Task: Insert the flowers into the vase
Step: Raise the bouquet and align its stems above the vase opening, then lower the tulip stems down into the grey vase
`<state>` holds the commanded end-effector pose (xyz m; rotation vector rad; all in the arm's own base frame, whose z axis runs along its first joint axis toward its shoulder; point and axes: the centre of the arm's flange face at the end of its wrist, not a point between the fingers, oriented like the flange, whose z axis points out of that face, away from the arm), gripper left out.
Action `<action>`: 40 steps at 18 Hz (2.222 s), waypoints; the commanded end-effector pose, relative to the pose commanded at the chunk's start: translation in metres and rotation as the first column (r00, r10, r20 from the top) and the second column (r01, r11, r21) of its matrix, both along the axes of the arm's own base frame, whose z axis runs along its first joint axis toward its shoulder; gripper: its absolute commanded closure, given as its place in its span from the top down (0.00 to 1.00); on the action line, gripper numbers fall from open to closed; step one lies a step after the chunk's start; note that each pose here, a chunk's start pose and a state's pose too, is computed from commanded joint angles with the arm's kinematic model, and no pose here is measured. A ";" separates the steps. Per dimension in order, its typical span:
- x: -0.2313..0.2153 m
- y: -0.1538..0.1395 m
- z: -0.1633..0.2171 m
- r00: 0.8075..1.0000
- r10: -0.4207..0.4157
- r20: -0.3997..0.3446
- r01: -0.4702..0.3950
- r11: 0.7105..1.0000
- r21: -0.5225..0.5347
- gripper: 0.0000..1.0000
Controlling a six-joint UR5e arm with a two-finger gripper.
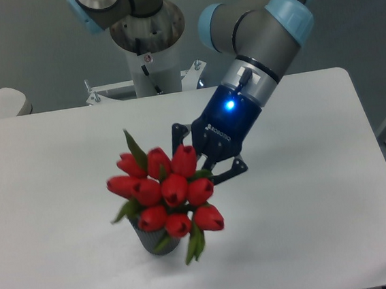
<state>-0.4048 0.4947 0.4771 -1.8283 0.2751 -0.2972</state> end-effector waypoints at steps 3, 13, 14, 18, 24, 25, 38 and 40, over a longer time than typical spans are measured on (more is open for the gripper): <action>0.003 -0.001 0.003 0.999 -0.034 0.025 0.033 0.998 0.052 0.21; 0.024 -0.001 -0.015 0.989 -0.149 0.002 0.145 0.966 0.212 0.22; 0.025 -0.003 -0.020 0.989 -0.148 0.014 0.142 0.968 0.209 0.22; 0.028 -0.003 -0.027 0.988 -0.153 0.002 0.149 0.966 0.213 0.21; 0.034 -0.005 -0.044 0.987 -0.159 -0.006 0.157 0.964 0.215 0.21; 0.035 -0.005 -0.046 0.987 -0.160 -0.014 0.159 0.963 0.217 0.21; 0.050 -0.015 -0.100 0.985 -0.168 -0.033 0.171 0.960 0.221 0.21; 0.051 -0.016 -0.111 0.985 -0.168 -0.033 0.171 0.960 0.221 0.22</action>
